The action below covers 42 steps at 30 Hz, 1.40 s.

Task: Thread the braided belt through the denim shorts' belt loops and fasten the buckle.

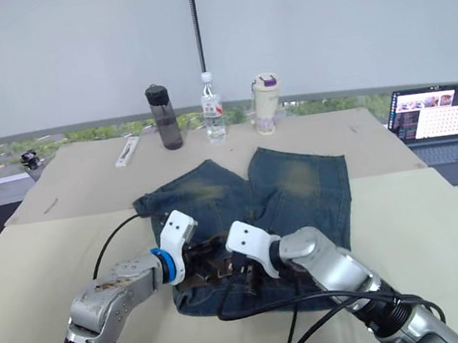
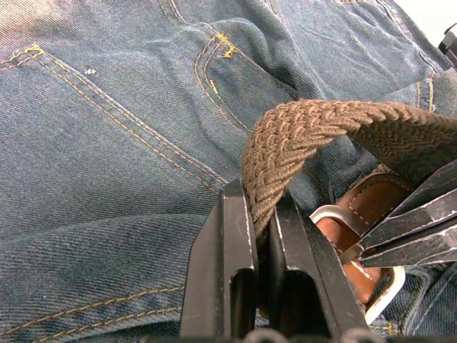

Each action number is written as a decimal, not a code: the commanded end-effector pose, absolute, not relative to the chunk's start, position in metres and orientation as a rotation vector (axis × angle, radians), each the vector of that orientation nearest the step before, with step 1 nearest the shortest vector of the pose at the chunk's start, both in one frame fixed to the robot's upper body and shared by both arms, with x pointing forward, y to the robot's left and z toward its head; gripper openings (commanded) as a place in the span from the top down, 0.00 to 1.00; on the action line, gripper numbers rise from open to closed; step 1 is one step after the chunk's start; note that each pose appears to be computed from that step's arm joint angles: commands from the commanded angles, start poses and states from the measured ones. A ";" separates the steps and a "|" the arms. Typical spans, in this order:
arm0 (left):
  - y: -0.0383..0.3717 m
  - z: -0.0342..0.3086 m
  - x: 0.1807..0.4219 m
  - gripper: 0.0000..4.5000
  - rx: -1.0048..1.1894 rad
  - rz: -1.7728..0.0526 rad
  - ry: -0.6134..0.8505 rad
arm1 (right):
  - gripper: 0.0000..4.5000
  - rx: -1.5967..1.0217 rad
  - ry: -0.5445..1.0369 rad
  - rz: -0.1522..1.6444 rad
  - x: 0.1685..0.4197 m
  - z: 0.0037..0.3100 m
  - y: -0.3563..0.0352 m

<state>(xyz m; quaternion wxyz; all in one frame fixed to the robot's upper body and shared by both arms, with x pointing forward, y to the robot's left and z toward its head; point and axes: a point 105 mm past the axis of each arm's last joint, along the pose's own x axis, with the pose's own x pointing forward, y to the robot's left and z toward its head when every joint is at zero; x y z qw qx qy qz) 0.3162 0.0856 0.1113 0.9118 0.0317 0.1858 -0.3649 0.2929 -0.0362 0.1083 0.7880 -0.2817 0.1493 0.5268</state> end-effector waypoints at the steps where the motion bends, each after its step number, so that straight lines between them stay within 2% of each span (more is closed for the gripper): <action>1: 0.085 0.124 0.315 1.00 0.066 -0.758 0.325 | 0.99 -0.595 0.299 1.136 0.294 0.109 -0.032; 21: 0.087 0.125 0.315 1.00 0.058 -0.745 0.324 | 0.99 -0.535 0.263 1.140 0.293 0.110 -0.027; 32: 0.087 0.125 0.315 1.00 0.051 -0.744 0.325 | 0.99 -0.495 0.261 1.109 0.289 0.116 -0.043; 42: 0.086 0.126 0.316 1.00 0.052 -0.746 0.322 | 0.99 -0.489 0.254 1.126 0.291 0.113 -0.029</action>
